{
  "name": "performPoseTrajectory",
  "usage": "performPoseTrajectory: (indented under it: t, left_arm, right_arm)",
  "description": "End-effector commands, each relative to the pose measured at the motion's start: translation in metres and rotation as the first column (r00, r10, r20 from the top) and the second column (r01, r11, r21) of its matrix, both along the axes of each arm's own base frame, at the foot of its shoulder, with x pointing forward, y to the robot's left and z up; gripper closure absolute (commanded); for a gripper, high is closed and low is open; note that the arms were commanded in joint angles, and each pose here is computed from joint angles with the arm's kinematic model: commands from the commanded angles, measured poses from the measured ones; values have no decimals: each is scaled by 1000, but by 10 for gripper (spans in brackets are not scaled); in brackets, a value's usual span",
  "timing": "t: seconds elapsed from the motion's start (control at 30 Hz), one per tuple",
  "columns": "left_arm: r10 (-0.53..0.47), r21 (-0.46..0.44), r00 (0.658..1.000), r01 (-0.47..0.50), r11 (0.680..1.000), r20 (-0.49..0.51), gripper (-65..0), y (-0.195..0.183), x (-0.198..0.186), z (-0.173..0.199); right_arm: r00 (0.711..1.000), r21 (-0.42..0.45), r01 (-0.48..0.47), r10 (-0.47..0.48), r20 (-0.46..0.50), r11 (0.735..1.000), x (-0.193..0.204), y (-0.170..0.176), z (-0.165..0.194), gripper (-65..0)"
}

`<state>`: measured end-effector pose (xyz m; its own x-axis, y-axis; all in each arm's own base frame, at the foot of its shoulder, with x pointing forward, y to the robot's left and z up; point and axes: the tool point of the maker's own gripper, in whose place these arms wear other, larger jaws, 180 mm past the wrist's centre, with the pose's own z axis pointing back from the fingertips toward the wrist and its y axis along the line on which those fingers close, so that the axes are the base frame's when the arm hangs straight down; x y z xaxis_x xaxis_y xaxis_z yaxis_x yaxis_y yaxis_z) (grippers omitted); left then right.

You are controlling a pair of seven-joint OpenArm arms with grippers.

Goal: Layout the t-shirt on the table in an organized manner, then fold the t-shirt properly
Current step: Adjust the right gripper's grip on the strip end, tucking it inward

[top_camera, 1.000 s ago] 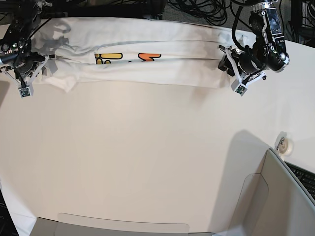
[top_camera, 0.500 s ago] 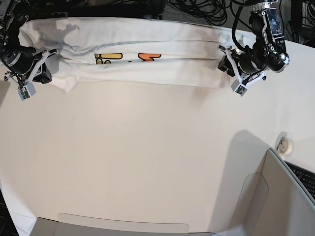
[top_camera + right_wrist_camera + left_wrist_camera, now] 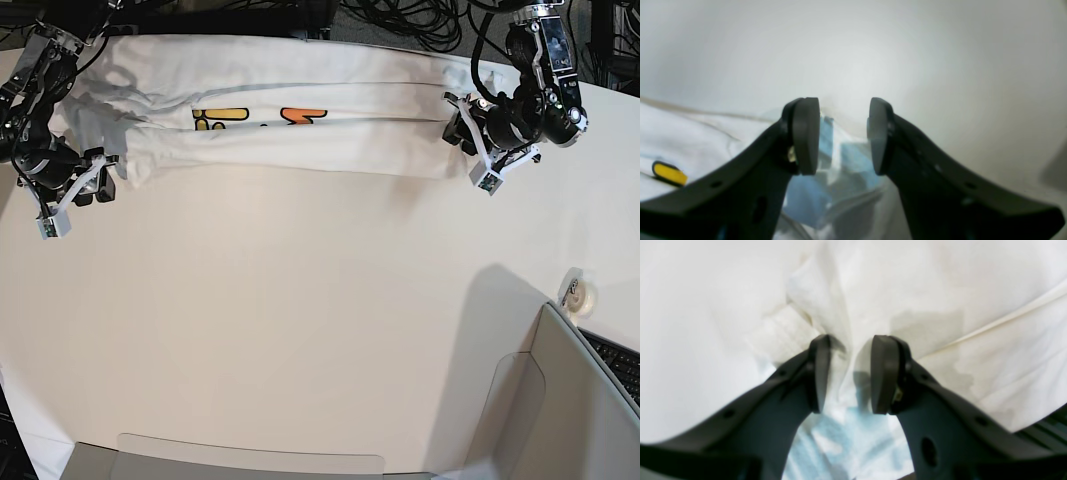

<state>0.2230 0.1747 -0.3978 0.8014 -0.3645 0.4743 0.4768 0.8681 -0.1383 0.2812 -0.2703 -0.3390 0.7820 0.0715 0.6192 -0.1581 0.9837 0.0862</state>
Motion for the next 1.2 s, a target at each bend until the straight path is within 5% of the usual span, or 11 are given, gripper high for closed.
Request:
performPoseTrajectory:
  t: [0.0,0.27,0.43,0.73,1.17]
  left_arm:
    - [-2,16,1000,2,1000,4,-211,4,1,3]
    - [-2,16,1000,2,1000,4,-211,4,1,3]
    - [-2,16,1000,2,1000,7,-211,4,2,3]
    - [-2,18,1000,1,1000,7,-211,4,2,3]
    - [-2,18,1000,1,1000,7,-211,4,2,3]
  right_arm:
    - [999,-17,1,0,39,1000,9,-10,13,-247]
    - [998,-20,4,-6,-66,1000,-9,-16,-6,-247]
    - [997,17,-9,11,-75,1000,-18,-10,-11,-247]
    - [996,-49,-42,38,-85,998,-37,-14,-4,-245]
    - [994,-46,-86,83,-67,995,-48,-2,4,0]
